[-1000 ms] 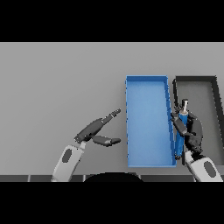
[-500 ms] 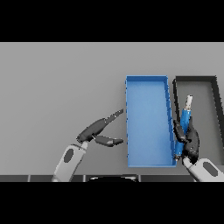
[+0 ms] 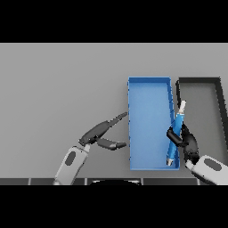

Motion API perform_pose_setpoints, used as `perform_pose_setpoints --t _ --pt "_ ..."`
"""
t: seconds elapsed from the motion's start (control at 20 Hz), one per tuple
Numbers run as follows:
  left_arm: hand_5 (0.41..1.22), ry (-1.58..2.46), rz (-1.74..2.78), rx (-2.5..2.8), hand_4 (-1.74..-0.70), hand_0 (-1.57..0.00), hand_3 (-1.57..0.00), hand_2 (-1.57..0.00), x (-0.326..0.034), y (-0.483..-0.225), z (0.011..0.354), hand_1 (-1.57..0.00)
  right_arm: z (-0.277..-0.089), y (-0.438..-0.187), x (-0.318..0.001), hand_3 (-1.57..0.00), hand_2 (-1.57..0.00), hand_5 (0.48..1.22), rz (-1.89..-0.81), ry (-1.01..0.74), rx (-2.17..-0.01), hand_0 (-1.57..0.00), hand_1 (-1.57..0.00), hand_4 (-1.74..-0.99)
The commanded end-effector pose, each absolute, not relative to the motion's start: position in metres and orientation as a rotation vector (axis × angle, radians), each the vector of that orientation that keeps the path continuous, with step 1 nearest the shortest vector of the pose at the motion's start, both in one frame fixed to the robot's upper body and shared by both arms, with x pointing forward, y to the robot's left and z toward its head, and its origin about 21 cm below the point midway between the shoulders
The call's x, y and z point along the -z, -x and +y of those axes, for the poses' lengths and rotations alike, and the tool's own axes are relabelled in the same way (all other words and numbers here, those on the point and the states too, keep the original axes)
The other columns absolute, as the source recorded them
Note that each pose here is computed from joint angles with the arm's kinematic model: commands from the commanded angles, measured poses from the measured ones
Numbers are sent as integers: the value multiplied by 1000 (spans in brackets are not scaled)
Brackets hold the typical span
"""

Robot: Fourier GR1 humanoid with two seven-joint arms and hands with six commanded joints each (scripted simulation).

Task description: Pick up the blue pipe and place it into the blue bin.

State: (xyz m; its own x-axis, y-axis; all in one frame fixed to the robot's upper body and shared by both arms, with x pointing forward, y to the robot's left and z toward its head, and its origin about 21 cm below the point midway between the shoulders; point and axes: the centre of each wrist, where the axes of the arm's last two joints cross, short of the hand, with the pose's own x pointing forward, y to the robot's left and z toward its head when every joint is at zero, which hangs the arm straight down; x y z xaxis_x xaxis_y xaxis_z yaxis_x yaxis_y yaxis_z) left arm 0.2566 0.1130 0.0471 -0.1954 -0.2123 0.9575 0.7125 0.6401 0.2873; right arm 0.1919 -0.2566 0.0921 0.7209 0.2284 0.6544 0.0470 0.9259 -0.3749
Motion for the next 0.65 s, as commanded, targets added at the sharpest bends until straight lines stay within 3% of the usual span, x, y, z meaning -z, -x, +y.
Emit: perform_pose_setpoints --t 0.0,0.25,0.6 --pt "428 428 -1553 882 -886 1 1 1 -47 -257 113 1 -257 -193 -93 -21 -37 759 -764 389 -109 -40 -37 -1046" --pt "431 422 -1551 880 -887 1 1 1 -47 -258 113 1 -256 -195 -88 -6 -11 672 -755 402 -135 -13 -11 -1022" --pt "431 414 -1546 880 -885 1 1 1 -49 -258 114 1 -249 -200 -88 -3 -5 643 -752 390 -167 -6 -5 -1022"
